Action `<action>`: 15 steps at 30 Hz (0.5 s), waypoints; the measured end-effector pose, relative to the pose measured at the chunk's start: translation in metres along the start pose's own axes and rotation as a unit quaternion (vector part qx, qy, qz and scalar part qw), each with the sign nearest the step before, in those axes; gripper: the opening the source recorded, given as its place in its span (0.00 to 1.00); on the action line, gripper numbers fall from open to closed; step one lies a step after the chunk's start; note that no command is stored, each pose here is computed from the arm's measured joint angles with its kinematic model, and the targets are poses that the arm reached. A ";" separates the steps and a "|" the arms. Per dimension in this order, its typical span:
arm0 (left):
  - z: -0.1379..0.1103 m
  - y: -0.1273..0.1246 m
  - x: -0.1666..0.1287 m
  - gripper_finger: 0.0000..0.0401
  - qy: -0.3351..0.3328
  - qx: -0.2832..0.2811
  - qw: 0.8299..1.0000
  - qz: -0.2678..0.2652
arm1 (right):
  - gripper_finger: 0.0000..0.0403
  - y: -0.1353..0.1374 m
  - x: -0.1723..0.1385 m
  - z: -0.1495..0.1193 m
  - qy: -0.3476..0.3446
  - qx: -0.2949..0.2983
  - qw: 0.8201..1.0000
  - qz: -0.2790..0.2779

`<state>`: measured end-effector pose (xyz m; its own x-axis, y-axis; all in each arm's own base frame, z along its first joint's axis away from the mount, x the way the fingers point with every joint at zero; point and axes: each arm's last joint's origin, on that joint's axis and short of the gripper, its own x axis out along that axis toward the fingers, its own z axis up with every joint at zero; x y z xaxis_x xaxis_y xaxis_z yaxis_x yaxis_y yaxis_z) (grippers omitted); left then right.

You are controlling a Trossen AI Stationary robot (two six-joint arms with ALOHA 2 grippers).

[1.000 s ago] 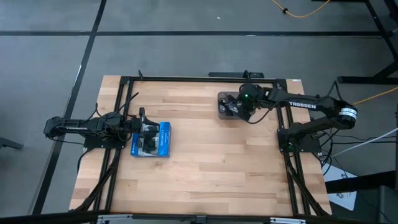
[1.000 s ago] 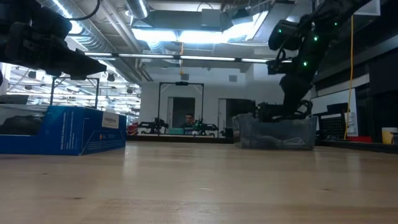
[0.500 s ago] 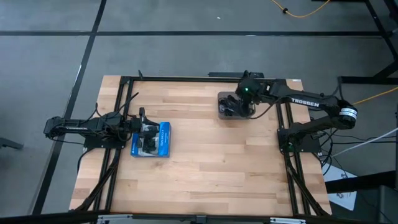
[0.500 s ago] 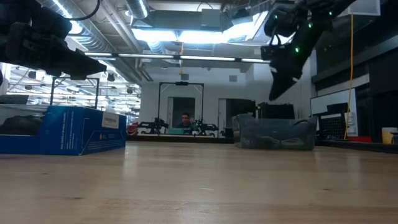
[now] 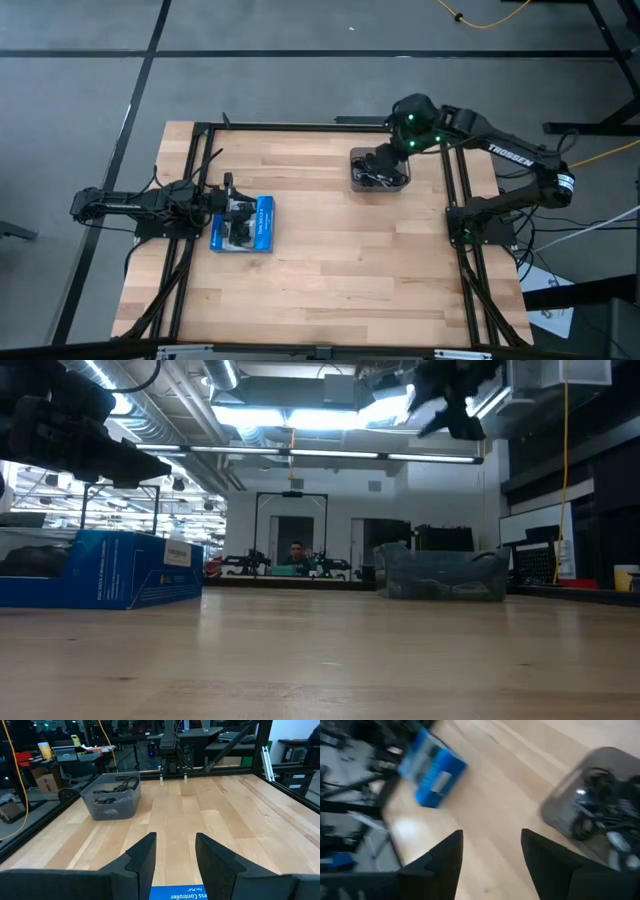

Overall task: Pick and place USB-C Cables
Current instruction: Return to Home Position

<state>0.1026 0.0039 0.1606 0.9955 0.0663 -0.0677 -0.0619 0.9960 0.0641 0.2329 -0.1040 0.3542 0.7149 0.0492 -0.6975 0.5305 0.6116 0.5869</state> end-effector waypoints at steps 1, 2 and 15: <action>0.000 0.000 0.000 0.33 0.000 0.000 1.000 0.000 | 0.51 0.003 -0.003 0.002 -0.006 -0.002 1.000 0.007; 0.000 0.000 0.000 0.33 0.000 0.000 1.000 0.000 | 0.51 0.006 -0.006 0.004 -0.013 -0.005 1.000 0.012; 0.000 0.000 0.000 0.33 0.000 0.000 1.000 0.000 | 0.51 0.016 -0.018 0.011 -0.041 -0.134 0.990 0.025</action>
<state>0.1026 0.0039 0.1606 0.9955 0.0661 -0.0675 -0.0618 0.9960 0.0641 0.2334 -0.1038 0.3809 0.7774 0.0278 -0.6284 0.3616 0.7977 0.4827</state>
